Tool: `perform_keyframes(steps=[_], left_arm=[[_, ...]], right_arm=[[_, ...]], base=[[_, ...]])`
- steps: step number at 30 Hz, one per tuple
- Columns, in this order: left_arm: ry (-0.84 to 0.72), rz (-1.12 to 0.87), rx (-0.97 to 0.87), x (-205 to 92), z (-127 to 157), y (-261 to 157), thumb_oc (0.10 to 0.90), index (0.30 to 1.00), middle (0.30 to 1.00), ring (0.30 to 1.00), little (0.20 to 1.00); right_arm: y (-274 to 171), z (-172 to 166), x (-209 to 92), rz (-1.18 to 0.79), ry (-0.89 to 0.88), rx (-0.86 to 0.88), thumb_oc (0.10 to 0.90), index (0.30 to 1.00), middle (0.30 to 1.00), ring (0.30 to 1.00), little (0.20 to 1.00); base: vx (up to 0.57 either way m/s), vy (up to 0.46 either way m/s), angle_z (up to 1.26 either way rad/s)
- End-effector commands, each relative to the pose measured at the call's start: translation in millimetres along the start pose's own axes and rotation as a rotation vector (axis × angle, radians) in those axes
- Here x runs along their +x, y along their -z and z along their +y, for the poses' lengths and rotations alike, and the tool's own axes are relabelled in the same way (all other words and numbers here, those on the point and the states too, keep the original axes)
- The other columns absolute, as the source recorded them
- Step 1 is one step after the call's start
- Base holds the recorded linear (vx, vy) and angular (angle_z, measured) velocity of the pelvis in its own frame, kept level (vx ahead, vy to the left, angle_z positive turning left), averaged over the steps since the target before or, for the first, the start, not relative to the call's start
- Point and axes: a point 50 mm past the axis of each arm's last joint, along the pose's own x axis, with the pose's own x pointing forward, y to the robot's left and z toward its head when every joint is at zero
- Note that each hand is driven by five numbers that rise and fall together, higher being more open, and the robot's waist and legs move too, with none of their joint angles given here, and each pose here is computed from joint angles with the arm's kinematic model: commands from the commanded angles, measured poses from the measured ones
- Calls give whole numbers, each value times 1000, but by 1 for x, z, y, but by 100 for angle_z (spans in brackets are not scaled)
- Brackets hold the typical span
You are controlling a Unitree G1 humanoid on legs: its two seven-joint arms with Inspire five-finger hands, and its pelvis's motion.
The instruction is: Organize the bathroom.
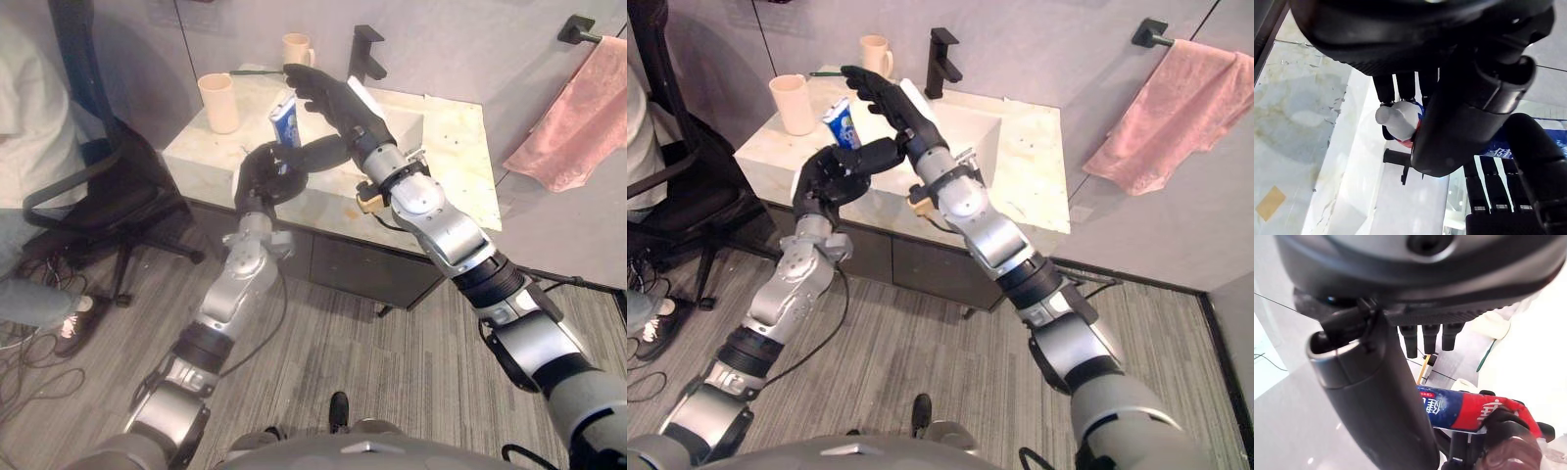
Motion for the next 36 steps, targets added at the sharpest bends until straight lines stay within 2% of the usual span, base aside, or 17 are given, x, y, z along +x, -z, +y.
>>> perform_keyframes(steps=[1, 7, 8, 9, 10, 11, 31, 34, 35, 36], left_arm=[[20, -315, -42, -4, 3, -51, 400, 300, 300, 300, 300], [25, -303, -32, -4, 1, -49, 400, 300, 300, 300, 300], [24, -302, -31, -4, 1, -49, 400, 300, 300, 300, 300], [25, -300, -31, -4, 1, -48, 400, 300, 300, 300, 300], [25, -298, -30, -3, 1, -48, 400, 300, 300, 300, 300], [24, -298, -25, -3, 1, -48, 400, 300, 300, 300, 300], [-28, -260, 4, -3, 11, -40, 400, 300, 300, 300, 300], [-79, -240, 22, -5, 22, -35, 595, 592, 592, 592, 592], [-113, -225, 28, -7, 30, -31, 744, 815, 815, 815, 815], [-127, -219, 25, -7, 33, -29, 800, 900, 900, 900, 900]], right_arm=[[-59, -39, 2, -306, 194, 61, 800, 900, 900, 900, 900], [-62, -36, 2, -315, 161, 56, 800, 900, 900, 900, 900], [-63, -36, 2, -317, 154, 55, 761, 841, 841, 841, 841], [-63, -35, 2, -317, 149, 54, 593, 589, 589, 589, 589], [-64, -35, 3, -317, 145, 54, 546, 519, 519, 519, 519], [-64, -35, 4, -316, 135, 56, 403, 305, 305, 305, 305], [-63, -36, 7, -297, 106, -7, 400, 300, 300, 300, 300], [-64, -38, 5, -299, 99, -39, 400, 300, 300, 300, 300], [-62, -39, 3, -297, 97, -57, 400, 300, 300, 300, 300], [-62, -40, 2, -297, 96, -69, 400, 300, 300, 300, 300]], base=[[41, 8, -2], [13, 3, -4], [0, 0, 0], [0, 0, 0], [0, 0, 0], [0, 0, 0], [0, 0, 0], [-8, 10, 1], [-22, 31, 7], [-10, 45, 17]])
